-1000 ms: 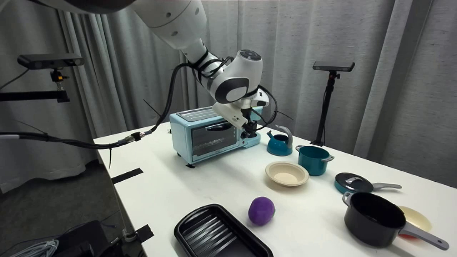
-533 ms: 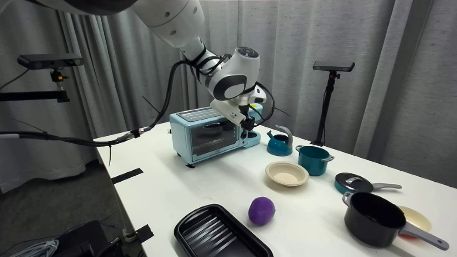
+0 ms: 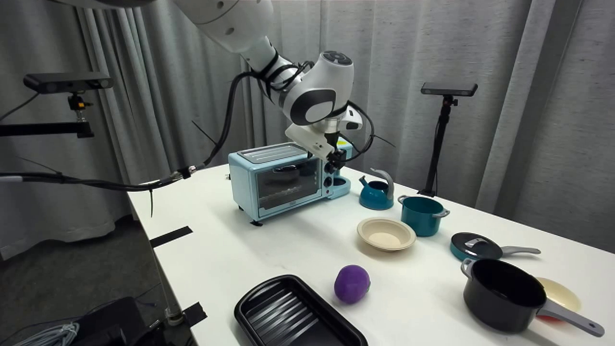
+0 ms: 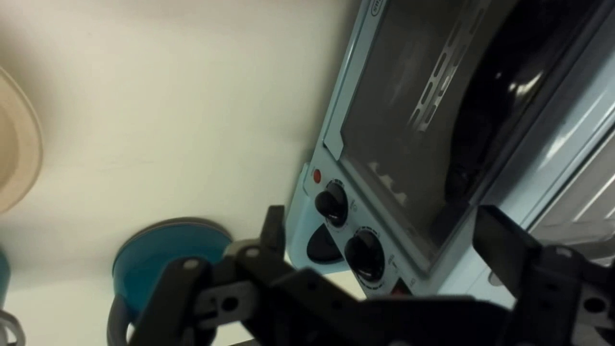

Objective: Close the toaster oven.

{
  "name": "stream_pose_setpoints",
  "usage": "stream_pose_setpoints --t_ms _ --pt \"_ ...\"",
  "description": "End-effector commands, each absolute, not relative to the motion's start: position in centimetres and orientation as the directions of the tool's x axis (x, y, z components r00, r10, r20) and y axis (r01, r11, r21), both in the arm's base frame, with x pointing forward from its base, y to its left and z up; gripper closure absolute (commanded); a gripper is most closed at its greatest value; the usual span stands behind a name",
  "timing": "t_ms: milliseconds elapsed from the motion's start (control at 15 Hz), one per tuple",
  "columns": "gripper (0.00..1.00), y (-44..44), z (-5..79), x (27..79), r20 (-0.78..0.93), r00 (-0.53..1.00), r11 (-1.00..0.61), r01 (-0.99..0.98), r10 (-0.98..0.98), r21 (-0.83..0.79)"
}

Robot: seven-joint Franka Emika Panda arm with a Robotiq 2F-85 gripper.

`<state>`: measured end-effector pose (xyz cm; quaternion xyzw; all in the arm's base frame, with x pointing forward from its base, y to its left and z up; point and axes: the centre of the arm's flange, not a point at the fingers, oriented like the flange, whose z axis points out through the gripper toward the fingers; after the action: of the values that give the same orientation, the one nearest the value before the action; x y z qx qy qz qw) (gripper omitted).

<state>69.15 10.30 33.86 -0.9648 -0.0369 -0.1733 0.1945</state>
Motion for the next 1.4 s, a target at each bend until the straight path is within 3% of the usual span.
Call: stream_pose_setpoints --t_ms 0,600,1333 --pt "0.0 10.3 36.2 68.3 0.351 0.936 -0.927 0.163 0.037 -0.337" --pt "0.0 10.4 42.1 65.0 0.384 0.92 -0.935 0.201 0.078 -0.292" --pt "0.0 12.4 41.8 59.0 0.367 0.917 -0.949 0.242 0.156 -0.202"
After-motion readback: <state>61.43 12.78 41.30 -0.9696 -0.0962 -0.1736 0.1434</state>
